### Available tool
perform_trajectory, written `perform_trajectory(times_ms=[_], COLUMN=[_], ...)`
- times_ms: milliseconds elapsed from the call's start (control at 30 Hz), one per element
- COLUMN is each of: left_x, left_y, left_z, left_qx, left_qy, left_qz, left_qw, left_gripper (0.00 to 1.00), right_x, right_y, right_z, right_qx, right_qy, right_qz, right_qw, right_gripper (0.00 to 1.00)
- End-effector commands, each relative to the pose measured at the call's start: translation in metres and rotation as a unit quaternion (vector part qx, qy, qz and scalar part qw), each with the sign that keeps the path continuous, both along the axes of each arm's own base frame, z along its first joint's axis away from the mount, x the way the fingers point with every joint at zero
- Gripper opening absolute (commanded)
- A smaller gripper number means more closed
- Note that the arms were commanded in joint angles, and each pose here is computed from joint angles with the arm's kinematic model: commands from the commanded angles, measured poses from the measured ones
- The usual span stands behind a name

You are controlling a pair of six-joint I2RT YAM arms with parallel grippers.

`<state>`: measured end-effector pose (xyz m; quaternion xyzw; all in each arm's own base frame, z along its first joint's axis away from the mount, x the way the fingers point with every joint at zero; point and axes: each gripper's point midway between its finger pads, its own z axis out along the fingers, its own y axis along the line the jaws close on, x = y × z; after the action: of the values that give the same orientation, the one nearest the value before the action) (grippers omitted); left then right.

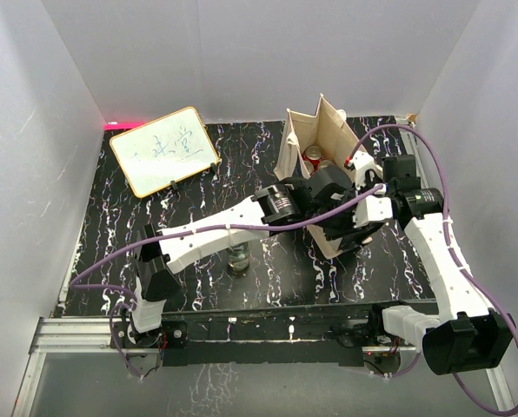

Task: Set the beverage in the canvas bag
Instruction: Place the drink in the canvas bag.

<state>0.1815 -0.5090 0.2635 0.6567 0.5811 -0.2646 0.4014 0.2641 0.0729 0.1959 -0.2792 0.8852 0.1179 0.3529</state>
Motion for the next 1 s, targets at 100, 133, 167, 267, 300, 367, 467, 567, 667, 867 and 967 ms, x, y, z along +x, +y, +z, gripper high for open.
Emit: perform_trajectory(times_ms=[100, 133, 167, 267, 300, 367, 467, 567, 667, 867, 967], left_x=[-0.024, -0.026, -0.028, -0.036, -0.039, -0.044, -0.047, -0.048, -0.047, -0.048, -0.042], left_y=[-0.002, -0.001, 0.001, 0.006, 0.008, 0.009, 0.011, 0.01, 0.01, 0.015, 0.019], left_z=[0.011, 0.013, 0.015, 0.027, 0.032, 0.04, 0.049, 0.059, 0.071, 0.09, 0.095], left_qx=[-0.008, -0.009, -0.008, -0.011, -0.014, -0.019, -0.023, -0.032, -0.043, -0.06, -0.064], left_qy=[0.037, 0.036, 0.034, 0.025, 0.022, 0.016, 0.009, 0.002, -0.003, -0.006, -0.009], left_qz=[-0.057, -0.06, -0.065, -0.1, -0.112, -0.132, -0.147, -0.151, -0.151, -0.154, -0.151], left_qw=[0.998, 0.998, 0.997, 0.995, 0.993, 0.991, 0.989, 0.988, 0.988, 0.986, 0.986], left_gripper=[0.0, 0.0, 0.0, 0.0, 0.0, 0.0, 0.0, 0.0, 0.0, 0.0, 0.0], right_x=[0.0, 0.0, 0.0, 0.003, 0.004, 0.006, 0.007, 0.006, 0.006, 0.004, 0.004], right_y=[0.011, 0.01, 0.01, 0.01, 0.01, 0.011, 0.009, 0.0, -0.005, -0.014, -0.019], right_z=[0.02, 0.02, 0.02, 0.021, 0.022, 0.026, 0.028, 0.027, 0.031, 0.03, 0.023], right_qx=[0.018, 0.015, 0.011, 0.003, 0.003, 0.001, -0.014, -0.042, -0.059, -0.077, -0.084], right_qy=[-0.017, -0.021, -0.023, -0.03, -0.033, -0.036, -0.03, -0.014, -0.013, -0.006, 0.003], right_qz=[0.032, 0.036, 0.041, 0.054, 0.057, 0.063, 0.078, 0.082, 0.081, 0.071, 0.063], right_qw=[0.999, 0.999, 0.999, 0.998, 0.998, 0.997, 0.996, 0.996, 0.995, 0.994, 0.994], right_gripper=[0.08, 0.08, 0.08, 0.08, 0.08, 0.08, 0.08, 0.08, 0.08, 0.08, 0.08])
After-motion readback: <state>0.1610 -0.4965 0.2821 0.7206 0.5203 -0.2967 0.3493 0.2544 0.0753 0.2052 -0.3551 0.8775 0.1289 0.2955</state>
